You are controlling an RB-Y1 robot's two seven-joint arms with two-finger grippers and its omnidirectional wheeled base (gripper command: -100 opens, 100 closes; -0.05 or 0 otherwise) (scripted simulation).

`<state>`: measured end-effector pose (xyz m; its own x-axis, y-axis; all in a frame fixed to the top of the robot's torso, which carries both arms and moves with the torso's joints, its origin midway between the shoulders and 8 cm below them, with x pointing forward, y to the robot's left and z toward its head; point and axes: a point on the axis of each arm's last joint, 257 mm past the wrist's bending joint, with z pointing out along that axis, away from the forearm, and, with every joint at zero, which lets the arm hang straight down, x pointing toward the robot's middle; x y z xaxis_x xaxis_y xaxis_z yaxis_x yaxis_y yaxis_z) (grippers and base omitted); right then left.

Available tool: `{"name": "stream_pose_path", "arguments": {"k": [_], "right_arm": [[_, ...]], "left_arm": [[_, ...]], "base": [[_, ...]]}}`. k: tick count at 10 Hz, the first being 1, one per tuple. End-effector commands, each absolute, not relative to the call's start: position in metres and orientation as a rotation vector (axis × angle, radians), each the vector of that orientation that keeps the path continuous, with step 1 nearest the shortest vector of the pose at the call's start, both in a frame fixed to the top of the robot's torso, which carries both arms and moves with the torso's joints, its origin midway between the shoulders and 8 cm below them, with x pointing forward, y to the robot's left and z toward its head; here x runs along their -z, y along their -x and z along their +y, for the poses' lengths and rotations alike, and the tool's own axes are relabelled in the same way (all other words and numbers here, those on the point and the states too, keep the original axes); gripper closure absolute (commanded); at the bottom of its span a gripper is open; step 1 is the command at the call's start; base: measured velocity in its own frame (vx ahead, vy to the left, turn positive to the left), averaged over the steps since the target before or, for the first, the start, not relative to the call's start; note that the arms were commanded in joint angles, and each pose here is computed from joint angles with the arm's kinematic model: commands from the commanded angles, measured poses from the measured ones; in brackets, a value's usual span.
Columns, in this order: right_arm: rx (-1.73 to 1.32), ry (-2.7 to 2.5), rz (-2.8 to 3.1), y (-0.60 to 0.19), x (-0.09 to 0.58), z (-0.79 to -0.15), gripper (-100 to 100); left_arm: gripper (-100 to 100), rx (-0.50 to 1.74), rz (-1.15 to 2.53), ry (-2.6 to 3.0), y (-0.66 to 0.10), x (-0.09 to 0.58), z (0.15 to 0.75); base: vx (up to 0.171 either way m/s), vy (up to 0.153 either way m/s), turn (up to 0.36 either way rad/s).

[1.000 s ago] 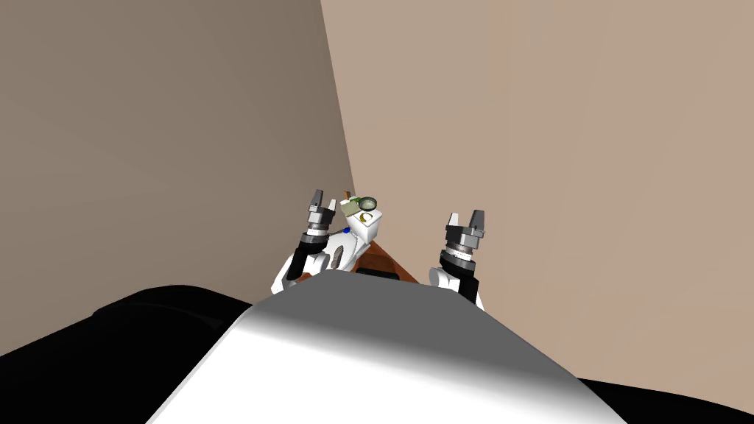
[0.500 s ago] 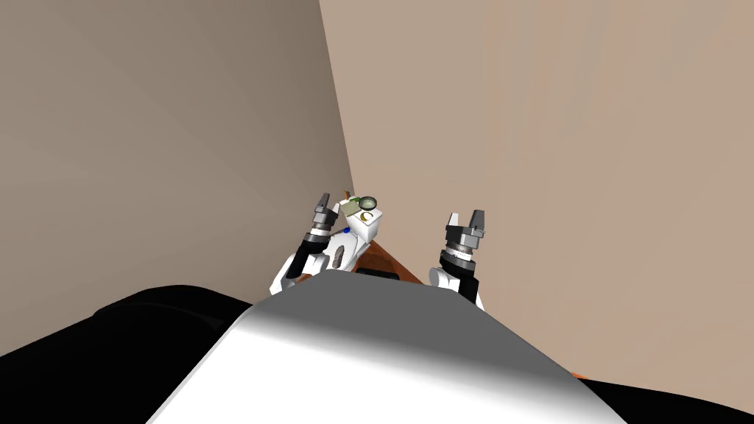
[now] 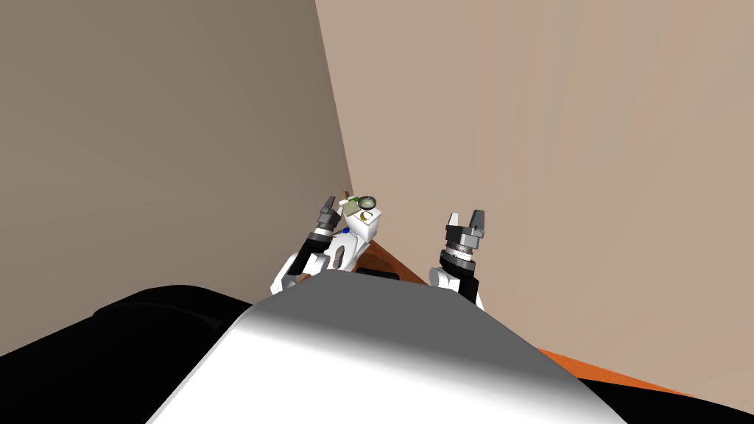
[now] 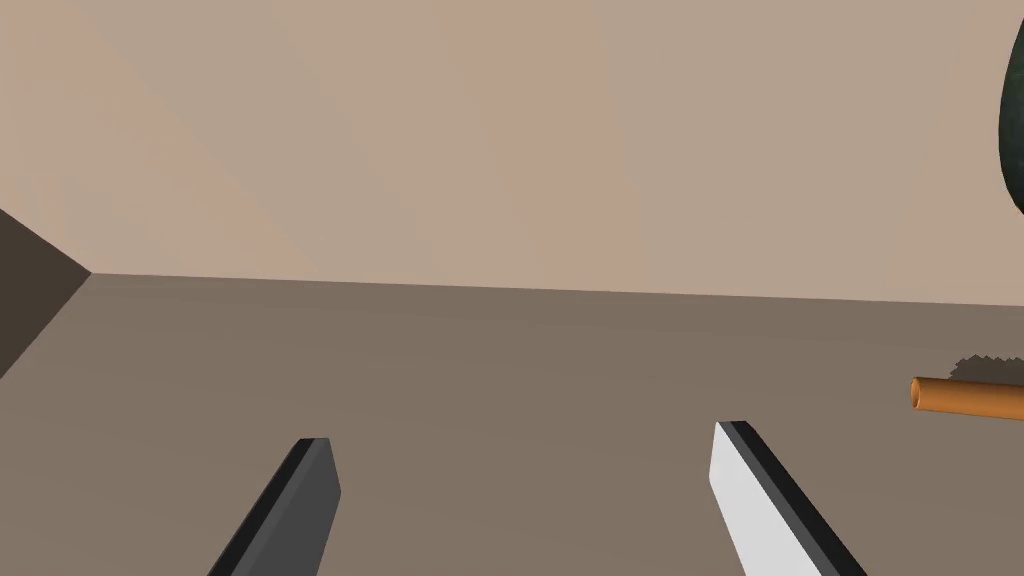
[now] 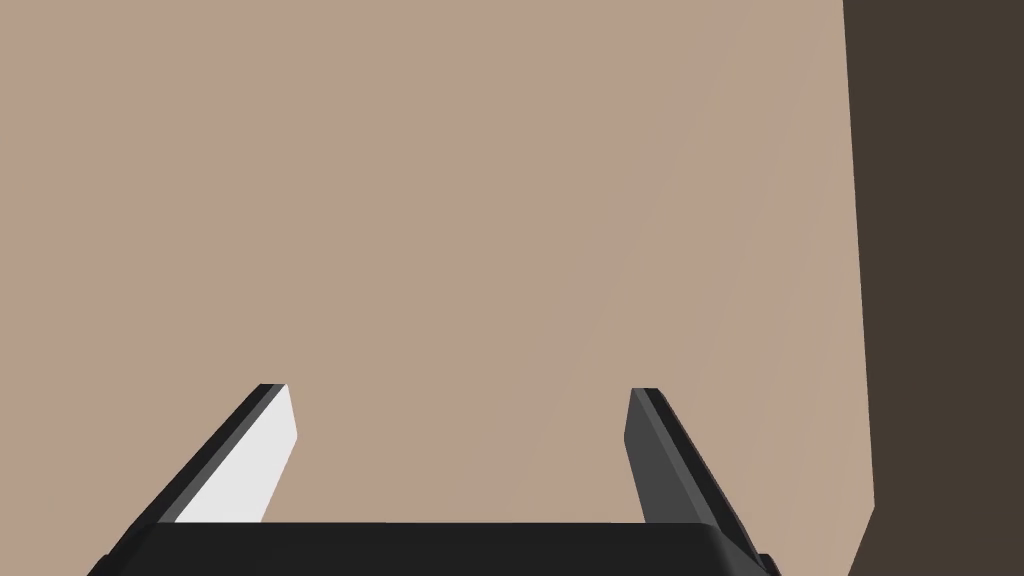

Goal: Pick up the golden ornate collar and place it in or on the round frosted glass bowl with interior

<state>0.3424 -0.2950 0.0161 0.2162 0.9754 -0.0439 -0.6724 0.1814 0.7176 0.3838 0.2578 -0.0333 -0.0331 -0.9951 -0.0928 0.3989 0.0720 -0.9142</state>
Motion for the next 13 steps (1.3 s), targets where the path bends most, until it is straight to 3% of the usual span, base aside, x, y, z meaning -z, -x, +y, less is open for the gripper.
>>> {"name": "stream_pose_path", "arguments": {"k": [1, 8, 13], "right_arm": [[-1.257, -0.643, 0.574, -0.342, -0.016, -0.295, 0], [-1.257, -0.643, 0.574, -0.342, -0.016, -0.295, 0], [-1.257, -0.643, 0.574, -0.342, -0.016, -0.295, 0]], "left_arm": [[-100, 1.338, 1.021, 0.862, -0.388, 0.047, 0.258], [-100, 1.254, 1.213, 1.010, -0.402, 0.111, 0.252], [-100, 1.146, 1.379, 1.090, -0.404, 0.166, 0.249]], "base": [[-0.020, 0.039, -0.069], [0.001, 0.030, -0.078], [0.048, 0.016, -0.101]]}}
